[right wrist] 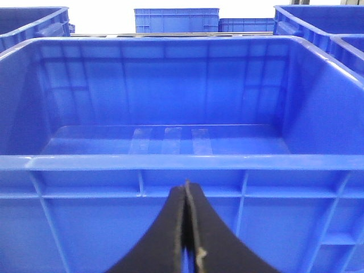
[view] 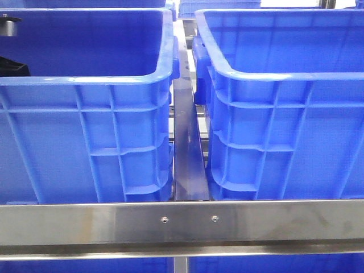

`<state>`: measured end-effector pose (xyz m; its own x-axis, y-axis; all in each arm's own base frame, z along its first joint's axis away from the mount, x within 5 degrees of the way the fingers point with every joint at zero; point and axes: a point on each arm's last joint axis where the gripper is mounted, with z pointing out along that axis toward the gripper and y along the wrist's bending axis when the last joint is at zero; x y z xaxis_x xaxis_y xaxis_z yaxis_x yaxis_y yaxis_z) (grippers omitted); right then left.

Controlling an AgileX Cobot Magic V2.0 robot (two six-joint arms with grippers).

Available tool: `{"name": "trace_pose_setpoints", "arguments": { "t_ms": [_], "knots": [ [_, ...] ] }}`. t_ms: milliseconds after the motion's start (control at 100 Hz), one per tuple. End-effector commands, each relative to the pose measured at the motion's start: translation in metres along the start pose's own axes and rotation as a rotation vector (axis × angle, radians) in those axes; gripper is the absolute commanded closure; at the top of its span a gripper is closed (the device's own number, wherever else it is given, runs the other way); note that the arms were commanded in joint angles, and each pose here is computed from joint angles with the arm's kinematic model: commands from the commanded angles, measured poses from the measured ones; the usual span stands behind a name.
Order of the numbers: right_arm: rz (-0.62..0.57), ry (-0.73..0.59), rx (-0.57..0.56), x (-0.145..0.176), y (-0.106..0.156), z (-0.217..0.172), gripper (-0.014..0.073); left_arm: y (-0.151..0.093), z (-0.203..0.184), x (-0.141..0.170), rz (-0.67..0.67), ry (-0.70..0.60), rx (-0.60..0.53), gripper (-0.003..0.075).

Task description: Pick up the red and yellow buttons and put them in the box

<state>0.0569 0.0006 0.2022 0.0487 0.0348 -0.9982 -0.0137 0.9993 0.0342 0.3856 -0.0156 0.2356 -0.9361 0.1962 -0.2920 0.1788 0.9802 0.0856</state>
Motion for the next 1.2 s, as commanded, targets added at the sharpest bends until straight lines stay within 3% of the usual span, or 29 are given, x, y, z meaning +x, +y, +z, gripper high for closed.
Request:
{"name": "trace_pose_setpoints", "arguments": {
  "t_ms": [0, 200, 340, 660, 890, 1040, 1190],
  "knots": [
    [-0.014, -0.124, -0.010, -0.015, 0.001, -0.003, 0.0652, 0.001, -0.026, -0.010, 0.008, -0.115, -0.021, 0.0190],
    [-0.014, -0.124, -0.010, -0.015, 0.001, -0.003, 0.0652, 0.002, -0.026, -0.011, 0.015, -0.126, -0.032, 0.0461],
    [-0.014, -0.124, -0.010, -0.015, 0.001, -0.003, 0.0652, 0.002, -0.033, -0.014, 0.012, -0.175, -0.035, 0.0576],
    [-0.014, -0.124, -0.010, -0.015, 0.001, -0.003, 0.0652, -0.005, -0.091, -0.005, 0.028, -0.316, 0.034, 0.0583],
    [-0.014, -0.124, -0.010, -0.015, 0.001, -0.003, 0.0652, -0.029, -0.130, 0.013, 0.278, -0.364, 0.154, 0.0583],
    [-0.014, -0.124, -0.010, -0.015, 0.001, -0.003, 0.0652, -0.058, -0.140, 0.028, 0.479, -0.359, 0.253, 0.0583],
    [-0.014, -0.124, -0.010, -0.015, 0.001, -0.003, 0.0652, -0.088, -0.145, 0.038, 0.593, -0.352, 0.372, 0.0583]
  ]
}}
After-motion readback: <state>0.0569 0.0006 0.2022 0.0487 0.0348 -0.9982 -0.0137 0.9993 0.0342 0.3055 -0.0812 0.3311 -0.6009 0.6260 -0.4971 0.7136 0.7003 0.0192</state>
